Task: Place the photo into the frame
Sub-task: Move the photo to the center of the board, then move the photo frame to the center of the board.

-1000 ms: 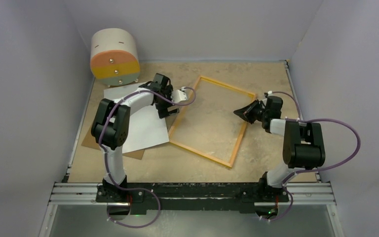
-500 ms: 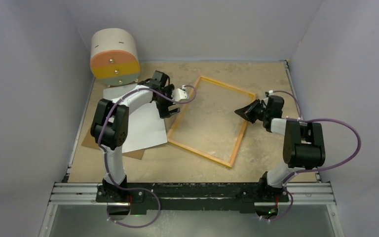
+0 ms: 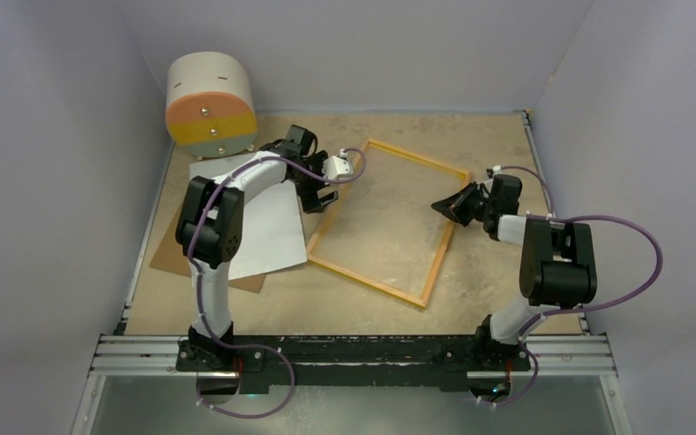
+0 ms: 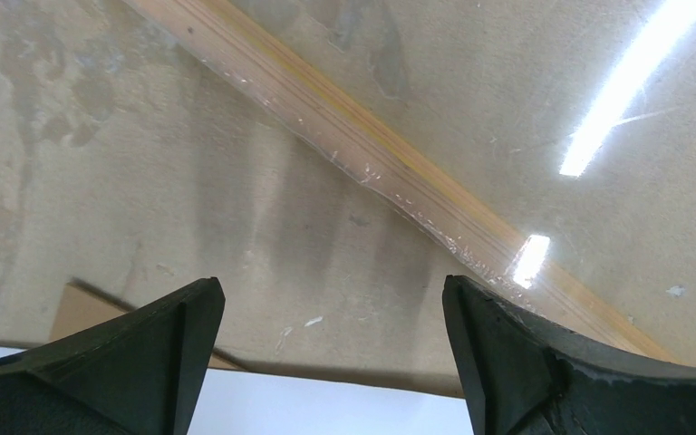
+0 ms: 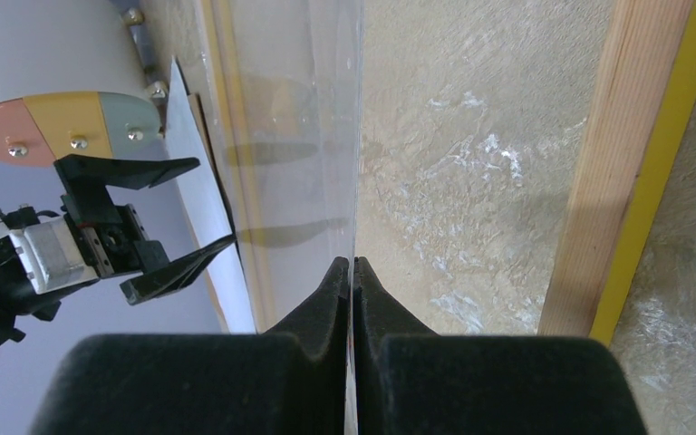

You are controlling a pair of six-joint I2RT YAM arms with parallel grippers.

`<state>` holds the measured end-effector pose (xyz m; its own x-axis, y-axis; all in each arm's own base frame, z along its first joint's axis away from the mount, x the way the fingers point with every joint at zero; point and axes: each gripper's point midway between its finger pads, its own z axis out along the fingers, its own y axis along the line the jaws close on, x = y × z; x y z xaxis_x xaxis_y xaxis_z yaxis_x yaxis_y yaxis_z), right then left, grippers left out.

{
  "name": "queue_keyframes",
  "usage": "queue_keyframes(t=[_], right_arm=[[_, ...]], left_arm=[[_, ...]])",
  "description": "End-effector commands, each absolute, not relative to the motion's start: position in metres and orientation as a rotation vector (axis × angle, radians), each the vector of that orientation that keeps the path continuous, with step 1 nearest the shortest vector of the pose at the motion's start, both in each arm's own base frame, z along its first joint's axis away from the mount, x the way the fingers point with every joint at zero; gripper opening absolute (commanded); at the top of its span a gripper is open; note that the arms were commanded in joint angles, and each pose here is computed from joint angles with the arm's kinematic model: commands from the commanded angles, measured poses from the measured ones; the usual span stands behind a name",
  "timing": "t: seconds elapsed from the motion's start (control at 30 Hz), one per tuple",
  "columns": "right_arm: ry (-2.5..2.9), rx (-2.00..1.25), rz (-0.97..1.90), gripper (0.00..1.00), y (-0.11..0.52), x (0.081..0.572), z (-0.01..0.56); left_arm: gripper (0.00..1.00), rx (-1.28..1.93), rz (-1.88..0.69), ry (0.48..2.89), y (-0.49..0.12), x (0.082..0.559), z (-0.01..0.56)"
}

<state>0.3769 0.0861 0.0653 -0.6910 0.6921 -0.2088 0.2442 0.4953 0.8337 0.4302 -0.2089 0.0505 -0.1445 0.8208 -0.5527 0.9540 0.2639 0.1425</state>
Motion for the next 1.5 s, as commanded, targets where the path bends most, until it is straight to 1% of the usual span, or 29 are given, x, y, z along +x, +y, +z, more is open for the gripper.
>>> queue_keyframes(t=[0.0,0.57,1.1,1.47], right_arm=[[2.205,0.732,1.113,0.0,0.084,0.384,0.071],[2.217,0.739,1.087,0.0,0.075,0.385,0.069],[2.206,0.736,1.054,0.0,0.063,0.388,0.074],[2.2,0.721,1.077,0.0,0.061,0.389,0.079]], left_arm=[[0.96,1.584,-0.426,2.005,-0.222,0.424,0.051],[0.96,1.611,-0.413,2.021,-0.217,0.417,0.039],[0.97,1.627,-0.427,2.002,-0.228,0.411,0.043],[0.96,1.652,-0.425,2.004,-0.231,0.407,0.037]])
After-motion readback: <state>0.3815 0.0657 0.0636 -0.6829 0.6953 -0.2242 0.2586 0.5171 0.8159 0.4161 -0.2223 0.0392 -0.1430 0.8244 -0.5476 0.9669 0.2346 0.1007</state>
